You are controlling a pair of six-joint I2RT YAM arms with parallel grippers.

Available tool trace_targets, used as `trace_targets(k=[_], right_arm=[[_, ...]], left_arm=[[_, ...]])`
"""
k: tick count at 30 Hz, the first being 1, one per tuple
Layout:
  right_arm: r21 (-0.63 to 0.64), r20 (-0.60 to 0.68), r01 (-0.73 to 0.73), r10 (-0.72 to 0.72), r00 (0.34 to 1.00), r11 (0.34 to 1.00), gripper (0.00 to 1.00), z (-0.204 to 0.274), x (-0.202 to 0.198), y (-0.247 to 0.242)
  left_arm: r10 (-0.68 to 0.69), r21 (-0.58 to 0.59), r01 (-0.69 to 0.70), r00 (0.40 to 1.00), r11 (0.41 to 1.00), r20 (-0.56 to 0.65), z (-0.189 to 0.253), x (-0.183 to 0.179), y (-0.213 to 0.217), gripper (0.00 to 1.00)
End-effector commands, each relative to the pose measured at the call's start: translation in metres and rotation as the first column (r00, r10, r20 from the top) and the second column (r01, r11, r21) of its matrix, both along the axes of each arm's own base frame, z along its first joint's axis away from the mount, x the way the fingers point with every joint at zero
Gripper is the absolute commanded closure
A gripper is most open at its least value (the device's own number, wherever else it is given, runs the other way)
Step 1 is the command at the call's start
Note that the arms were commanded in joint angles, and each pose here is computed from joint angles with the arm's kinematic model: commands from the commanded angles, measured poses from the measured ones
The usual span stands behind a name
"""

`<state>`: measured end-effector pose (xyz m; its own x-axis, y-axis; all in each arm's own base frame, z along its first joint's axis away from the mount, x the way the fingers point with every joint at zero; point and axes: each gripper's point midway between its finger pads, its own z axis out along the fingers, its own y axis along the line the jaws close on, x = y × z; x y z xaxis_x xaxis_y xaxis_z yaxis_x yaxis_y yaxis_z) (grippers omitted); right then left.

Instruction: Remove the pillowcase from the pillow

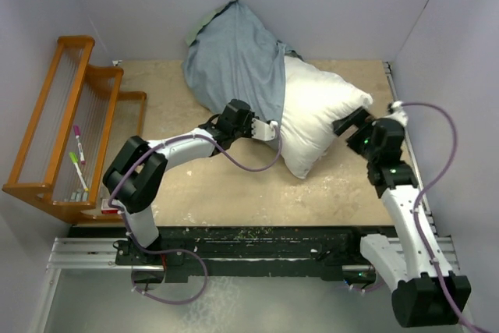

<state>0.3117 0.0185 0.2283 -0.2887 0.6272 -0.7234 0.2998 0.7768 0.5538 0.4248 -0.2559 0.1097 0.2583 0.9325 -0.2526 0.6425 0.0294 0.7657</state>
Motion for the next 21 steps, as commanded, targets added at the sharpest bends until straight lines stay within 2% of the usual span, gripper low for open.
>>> trace_targets(k=[1, 4, 8, 11, 14, 16, 19, 20, 21], right_arm=[[0.146, 0.102, -0.282, 0.27, 0.958, 0.948, 0.0, -0.019, -0.003, 0.081], [0.18, 0.099, -0.328, 0.315, 0.944, 0.927, 0.0, -0.046, -0.002, 0.103], [0.184, 0.057, -0.285, 0.279, 0.958, 0.941, 0.0, -0.091, 0.005, 0.1], [0.162, 0.089, -0.3, 0.288, 0.953, 0.94, 0.04, -0.102, 0.016, 0.102], [0.145, 0.201, -0.364, 0.333, 0.921, 0.92, 0.23, -0.079, 0.034, 0.114], [0.105, 0.254, -0.382, 0.347, 0.903, 0.918, 0.44, -0.057, 0.047, 0.117], [-0.038, 0.326, -0.366, 0.357, 0.875, 0.93, 0.89, 0.0, 0.064, 0.11], [-0.102, 0.36, -0.35, 0.363, 0.86, 0.931, 1.0, 0.027, 0.067, 0.106], [-0.168, 0.384, -0.334, 0.373, 0.844, 0.928, 1.0, 0.053, 0.068, 0.103]], left_arm=[[0.062, -0.177, -0.038, 0.989, 0.983, 0.134, 0.065, 0.021, -0.011, 1.0], [0.077, -0.174, -0.054, 0.989, 0.983, 0.128, 0.064, 0.02, -0.005, 1.0], [0.108, -0.2, -0.086, 0.989, 0.976, 0.105, 0.073, 0.019, 0.003, 1.0], [0.121, -0.21, -0.102, 0.989, 0.972, 0.08, 0.078, 0.016, 0.01, 1.0], [0.124, -0.224, -0.106, 0.99, 0.969, 0.065, 0.087, 0.01, 0.016, 1.0], [0.125, -0.237, -0.108, 0.99, 0.966, 0.058, 0.098, 0.004, 0.02, 1.0], [0.104, -0.268, -0.097, 0.994, 0.959, 0.015, 0.123, -0.012, 0.023, 0.99], [0.084, -0.293, -0.079, 0.996, 0.953, 0.006, 0.141, -0.018, 0.021, 0.94], [0.056, -0.31, -0.058, 0.998, 0.949, -0.015, 0.155, -0.028, 0.019, 0.88]])
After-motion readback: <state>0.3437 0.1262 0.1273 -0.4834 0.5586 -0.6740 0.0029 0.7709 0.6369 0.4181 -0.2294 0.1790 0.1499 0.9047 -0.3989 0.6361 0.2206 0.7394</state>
